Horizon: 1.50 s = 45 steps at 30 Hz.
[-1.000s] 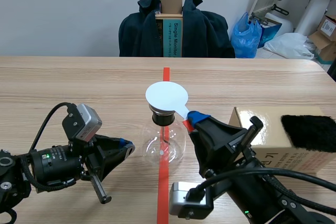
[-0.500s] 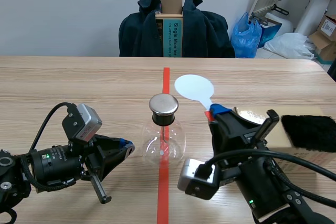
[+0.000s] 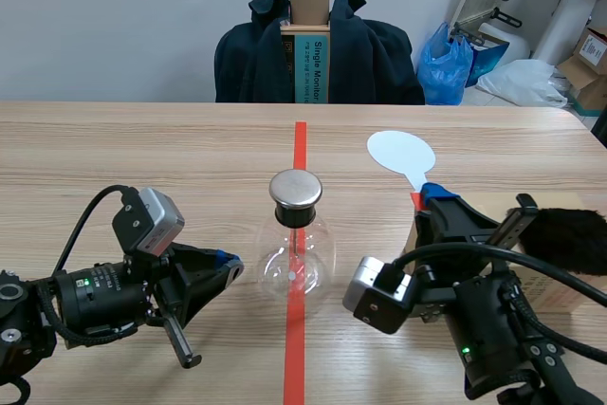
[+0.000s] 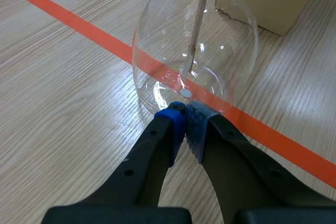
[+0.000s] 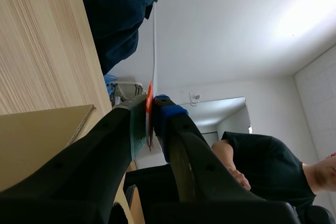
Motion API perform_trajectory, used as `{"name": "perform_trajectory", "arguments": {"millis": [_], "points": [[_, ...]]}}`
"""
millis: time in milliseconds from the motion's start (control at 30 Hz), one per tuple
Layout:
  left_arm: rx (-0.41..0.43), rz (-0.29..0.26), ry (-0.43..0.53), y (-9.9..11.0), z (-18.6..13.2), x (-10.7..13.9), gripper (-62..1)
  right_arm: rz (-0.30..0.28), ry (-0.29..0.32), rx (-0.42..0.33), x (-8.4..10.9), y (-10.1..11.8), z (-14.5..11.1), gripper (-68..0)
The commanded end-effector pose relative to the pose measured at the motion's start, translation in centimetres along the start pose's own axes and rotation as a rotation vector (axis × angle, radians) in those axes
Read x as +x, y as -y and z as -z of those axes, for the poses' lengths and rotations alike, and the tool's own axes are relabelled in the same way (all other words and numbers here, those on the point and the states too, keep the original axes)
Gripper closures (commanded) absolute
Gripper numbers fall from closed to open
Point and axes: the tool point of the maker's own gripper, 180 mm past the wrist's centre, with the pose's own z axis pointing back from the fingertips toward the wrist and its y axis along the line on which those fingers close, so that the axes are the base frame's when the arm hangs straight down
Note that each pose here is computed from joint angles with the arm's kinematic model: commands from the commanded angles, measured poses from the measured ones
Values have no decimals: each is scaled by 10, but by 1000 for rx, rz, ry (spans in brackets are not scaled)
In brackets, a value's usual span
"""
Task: Do the electroscope experiment.
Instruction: 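Move the plate toward and away from the electroscope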
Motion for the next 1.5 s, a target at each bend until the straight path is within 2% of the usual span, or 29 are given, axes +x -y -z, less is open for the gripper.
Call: {"name": "perform_trajectory", "arguments": {"millis": [0,167,533,733,900,1467], "points": [[-3,6,48,0,2,14,-30,-7,8,-39,-1,11,5,-8],[-3,6,48,0,2,14,-30,-9,85,-39,13,11,5,-8],[-3,6,48,0,2,14,-30,-14,314,-37,54,10,-3,-8],[-3,6,48,0,2,14,-30,-15,395,-37,67,10,-8,-8],[-3,6,48,0,2,14,-30,-16,437,-37,74,10,-11,-8],[-3,6,48,0,2,14,-30,-16,436,-37,74,10,-11,-8]]}}
